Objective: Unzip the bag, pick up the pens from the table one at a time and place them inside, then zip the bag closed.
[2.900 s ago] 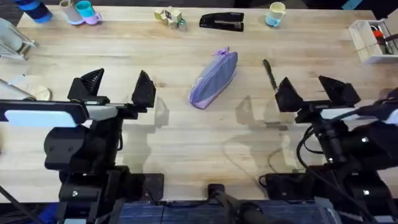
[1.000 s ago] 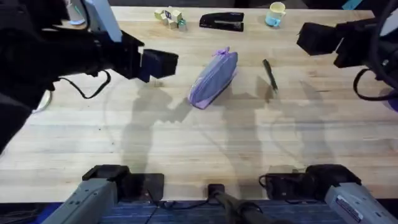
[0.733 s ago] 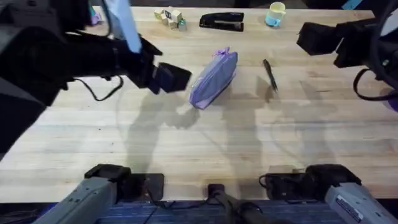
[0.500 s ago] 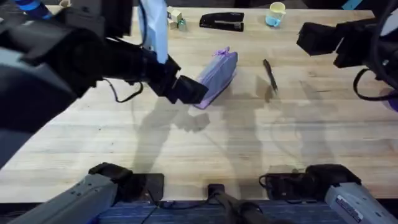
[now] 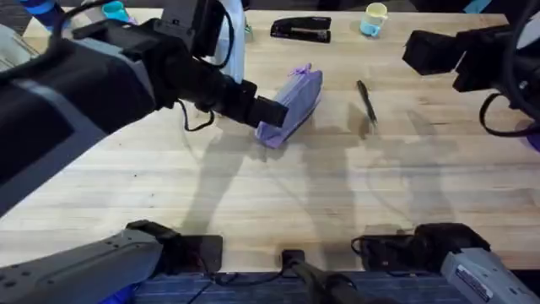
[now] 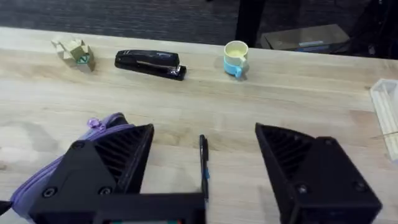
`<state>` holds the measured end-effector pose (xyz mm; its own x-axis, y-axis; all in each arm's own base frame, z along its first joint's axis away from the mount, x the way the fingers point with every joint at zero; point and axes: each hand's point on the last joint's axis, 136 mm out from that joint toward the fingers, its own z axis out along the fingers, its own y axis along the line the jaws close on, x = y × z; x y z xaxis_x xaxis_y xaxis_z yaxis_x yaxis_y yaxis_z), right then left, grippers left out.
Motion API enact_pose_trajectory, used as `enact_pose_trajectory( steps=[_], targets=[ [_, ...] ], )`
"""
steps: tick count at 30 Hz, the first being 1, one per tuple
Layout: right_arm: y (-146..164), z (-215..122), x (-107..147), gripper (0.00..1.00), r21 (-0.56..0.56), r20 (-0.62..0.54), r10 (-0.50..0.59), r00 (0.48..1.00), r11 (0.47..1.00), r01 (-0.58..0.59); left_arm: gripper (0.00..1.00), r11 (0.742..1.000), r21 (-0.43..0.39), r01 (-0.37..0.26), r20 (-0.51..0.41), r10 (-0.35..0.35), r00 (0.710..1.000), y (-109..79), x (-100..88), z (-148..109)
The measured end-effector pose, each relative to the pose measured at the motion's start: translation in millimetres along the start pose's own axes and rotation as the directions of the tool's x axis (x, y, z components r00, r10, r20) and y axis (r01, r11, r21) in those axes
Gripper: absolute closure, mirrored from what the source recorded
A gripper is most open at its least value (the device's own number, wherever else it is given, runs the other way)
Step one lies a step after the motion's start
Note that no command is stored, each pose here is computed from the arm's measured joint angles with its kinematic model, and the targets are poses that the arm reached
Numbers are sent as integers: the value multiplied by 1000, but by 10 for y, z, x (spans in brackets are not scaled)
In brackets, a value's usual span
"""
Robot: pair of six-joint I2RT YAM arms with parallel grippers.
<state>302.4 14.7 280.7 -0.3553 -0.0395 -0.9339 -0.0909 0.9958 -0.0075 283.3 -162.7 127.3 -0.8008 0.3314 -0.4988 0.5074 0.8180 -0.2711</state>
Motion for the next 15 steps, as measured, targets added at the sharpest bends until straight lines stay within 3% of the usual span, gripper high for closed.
enact_pose_trajectory(
  steps=[7,15],
  targets=[
    [0,0,0,5,0,0,0,1000,1000,0,5,1000,0,16,-34,-16,999,10,43,113],
    [0,0,-1,5,0,0,0,1000,1000,0,6,998,-52,-34,-110,28,994,3,148,389]
  ],
)
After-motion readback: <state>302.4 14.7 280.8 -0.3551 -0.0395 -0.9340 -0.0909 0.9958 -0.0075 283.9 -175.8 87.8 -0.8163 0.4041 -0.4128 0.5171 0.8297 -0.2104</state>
